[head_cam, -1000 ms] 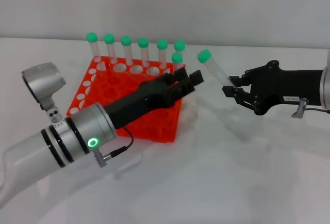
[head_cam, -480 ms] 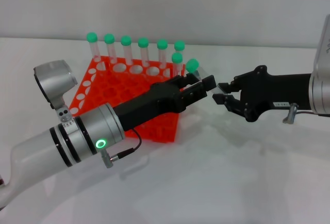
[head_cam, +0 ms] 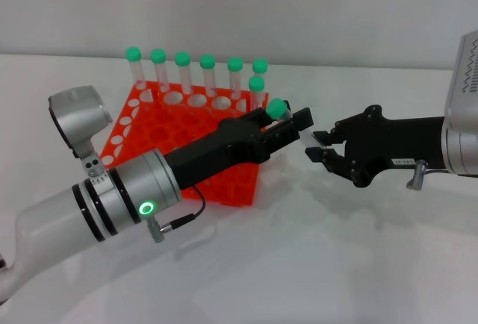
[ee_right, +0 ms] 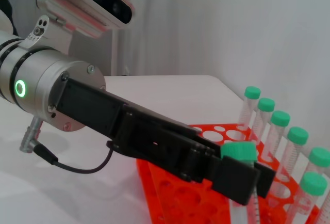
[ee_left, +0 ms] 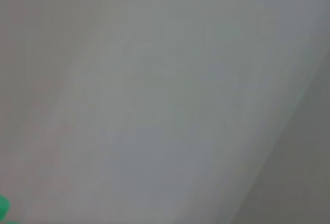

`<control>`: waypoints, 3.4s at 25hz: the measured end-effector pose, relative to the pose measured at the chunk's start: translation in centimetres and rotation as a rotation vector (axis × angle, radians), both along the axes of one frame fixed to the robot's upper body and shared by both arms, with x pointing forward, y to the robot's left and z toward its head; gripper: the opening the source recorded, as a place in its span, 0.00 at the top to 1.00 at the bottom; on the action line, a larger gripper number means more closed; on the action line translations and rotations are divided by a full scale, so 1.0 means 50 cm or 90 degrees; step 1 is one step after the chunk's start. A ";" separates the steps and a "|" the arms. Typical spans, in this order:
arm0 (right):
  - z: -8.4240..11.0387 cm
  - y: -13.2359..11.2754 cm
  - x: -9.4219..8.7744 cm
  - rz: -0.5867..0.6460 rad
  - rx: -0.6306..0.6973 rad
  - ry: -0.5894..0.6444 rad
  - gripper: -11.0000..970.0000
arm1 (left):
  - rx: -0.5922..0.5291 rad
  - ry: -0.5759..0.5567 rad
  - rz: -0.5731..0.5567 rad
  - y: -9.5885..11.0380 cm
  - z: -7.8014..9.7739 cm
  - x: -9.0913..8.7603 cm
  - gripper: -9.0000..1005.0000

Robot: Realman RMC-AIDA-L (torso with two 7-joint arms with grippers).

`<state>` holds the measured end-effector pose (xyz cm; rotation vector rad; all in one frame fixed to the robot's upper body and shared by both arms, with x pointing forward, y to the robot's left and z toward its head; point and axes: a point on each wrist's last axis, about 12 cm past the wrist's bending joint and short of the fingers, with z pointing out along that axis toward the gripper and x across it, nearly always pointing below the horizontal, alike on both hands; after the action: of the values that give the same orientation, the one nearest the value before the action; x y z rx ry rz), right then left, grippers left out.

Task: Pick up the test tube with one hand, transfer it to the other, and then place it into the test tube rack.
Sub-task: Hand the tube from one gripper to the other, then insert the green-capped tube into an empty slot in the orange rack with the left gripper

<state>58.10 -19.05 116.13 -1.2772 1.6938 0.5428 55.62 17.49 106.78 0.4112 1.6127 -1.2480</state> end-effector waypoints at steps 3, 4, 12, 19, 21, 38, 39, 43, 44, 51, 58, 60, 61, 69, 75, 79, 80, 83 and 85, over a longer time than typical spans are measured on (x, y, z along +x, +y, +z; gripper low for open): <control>0.002 0.000 0.000 -0.001 0.001 -0.003 0.80 | 0.003 -0.004 0.001 0.001 -0.001 -0.001 0.48; 0.003 0.001 0.000 -0.001 0.001 -0.004 0.80 | 0.003 -0.004 0.000 0.001 -0.001 -0.002 0.48; 0.004 0.007 0.000 0.005 0.000 -0.007 0.80 | 0.001 0.002 0.006 0.004 -0.003 -0.001 0.69; 0.005 0.013 0.002 0.006 -0.002 -0.013 0.80 | 0.009 0.004 0.015 0.006 -0.004 0.004 0.76; 0.006 0.014 0.003 0.007 -0.003 -0.013 0.80 | 0.010 0.002 0.016 0.006 -0.004 0.004 0.77; -0.040 -0.033 0.029 -0.090 -0.035 0.014 0.54 | 0.014 -0.066 0.066 0.044 -0.005 -0.016 0.78; -0.045 -0.041 0.031 -0.100 -0.039 0.015 0.50 | 0.012 -0.071 0.071 0.050 -0.005 -0.020 0.78; -0.056 -0.074 0.034 -0.141 -0.037 0.024 0.34 | 0.015 -0.110 0.106 0.083 -0.007 -0.044 0.78; -0.058 -0.081 0.035 -0.149 -0.036 0.027 0.31 | 0.018 -0.124 0.122 0.091 -0.009 -0.050 0.78; -0.082 -0.111 0.032 -0.180 -0.034 0.052 0.10 | 0.048 -0.168 0.234 0.131 -0.023 -0.078 0.78; -0.089 -0.113 0.031 -0.181 -0.038 0.056 0.11 | 0.092 -0.128 0.291 0.142 -0.031 -0.042 0.78; -0.091 -0.111 0.032 -0.181 -0.038 0.058 0.11 | 0.108 -0.116 0.301 0.140 -0.030 -0.028 0.78; -0.092 -0.110 0.032 -0.181 -0.038 0.059 0.11 | 0.117 -0.110 0.305 0.138 -0.030 -0.020 0.78; -0.094 -0.106 0.033 -0.181 -0.035 0.066 0.11 | 0.158 -0.093 0.318 0.121 -0.017 0.017 0.77; -0.087 -0.098 0.039 -0.178 -0.027 0.063 0.11 | 0.159 -0.077 0.319 0.123 -0.022 0.017 0.77; -0.082 -0.091 0.043 -0.174 -0.025 0.060 0.11 | 0.165 -0.068 0.321 0.124 -0.027 0.016 0.77; -0.082 -0.090 0.044 -0.173 -0.025 0.059 0.11 | 0.167 -0.066 0.321 0.124 -0.029 0.016 0.77; -0.080 -0.087 0.046 -0.171 -0.025 0.058 0.11 | 0.170 -0.065 0.315 0.119 -0.030 0.020 0.76; -0.080 -0.084 0.048 -0.169 -0.027 0.058 0.11 | 0.175 -0.063 0.307 0.114 -0.032 0.024 0.76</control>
<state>60.52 -23.25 112.14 -1.0484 1.9237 0.4137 56.82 23.20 105.20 0.2259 1.6760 -0.6381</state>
